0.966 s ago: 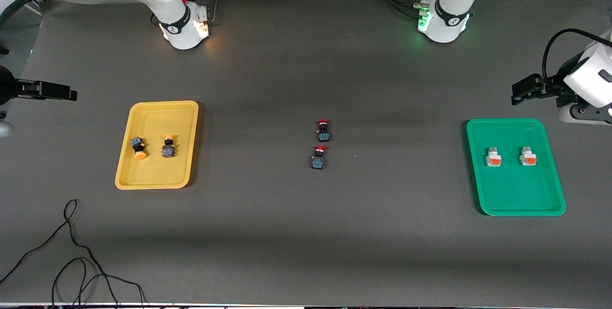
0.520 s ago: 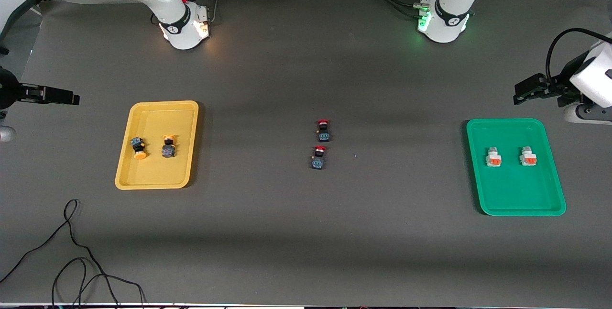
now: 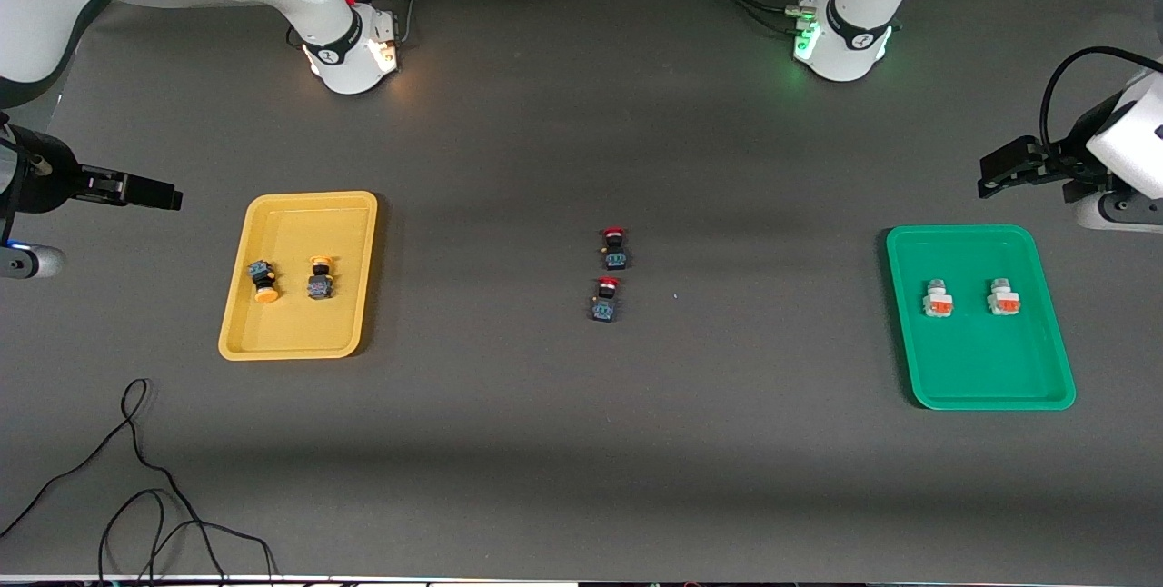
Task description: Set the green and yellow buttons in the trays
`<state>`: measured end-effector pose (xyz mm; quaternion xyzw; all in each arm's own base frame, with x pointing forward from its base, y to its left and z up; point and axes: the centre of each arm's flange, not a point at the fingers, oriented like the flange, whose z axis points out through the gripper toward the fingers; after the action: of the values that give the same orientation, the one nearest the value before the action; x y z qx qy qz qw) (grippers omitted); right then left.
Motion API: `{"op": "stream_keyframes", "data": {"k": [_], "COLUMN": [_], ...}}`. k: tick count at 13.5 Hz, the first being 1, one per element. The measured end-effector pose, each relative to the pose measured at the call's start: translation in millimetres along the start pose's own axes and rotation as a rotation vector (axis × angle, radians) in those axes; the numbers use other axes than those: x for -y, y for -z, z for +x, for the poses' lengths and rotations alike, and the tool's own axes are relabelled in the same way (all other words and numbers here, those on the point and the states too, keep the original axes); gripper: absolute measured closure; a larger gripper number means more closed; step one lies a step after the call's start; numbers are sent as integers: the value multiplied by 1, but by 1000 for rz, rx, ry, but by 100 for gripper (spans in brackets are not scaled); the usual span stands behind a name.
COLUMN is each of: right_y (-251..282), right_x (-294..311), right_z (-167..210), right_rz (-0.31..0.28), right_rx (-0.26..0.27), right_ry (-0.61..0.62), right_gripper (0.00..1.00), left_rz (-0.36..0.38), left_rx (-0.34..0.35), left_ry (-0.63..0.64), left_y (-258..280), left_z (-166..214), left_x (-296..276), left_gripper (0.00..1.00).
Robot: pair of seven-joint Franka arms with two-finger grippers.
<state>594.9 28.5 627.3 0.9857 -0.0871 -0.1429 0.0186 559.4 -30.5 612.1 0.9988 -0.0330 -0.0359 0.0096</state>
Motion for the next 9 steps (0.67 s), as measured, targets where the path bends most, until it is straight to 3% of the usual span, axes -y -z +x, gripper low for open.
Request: {"op": "stream_keyframes", "data": {"k": [4,6,9], "right_y": [-10,-12,-6], "right_x": [-13,-16,-7], "right_z": [14,16,12], "right_rz": [28,1,-58], "right_rx": [28,41,18], "right_ry": [-15,5,72], "right_gripper": [2,2,2], "left_rz": [0,0,0], "left_rx": [0,-1,-1], "left_ry": [0,1,3], "left_y": [0,0,0], "left_z": [0,0,0], "left_x": [0,0,1], "left_gripper": [0,0,0]}}
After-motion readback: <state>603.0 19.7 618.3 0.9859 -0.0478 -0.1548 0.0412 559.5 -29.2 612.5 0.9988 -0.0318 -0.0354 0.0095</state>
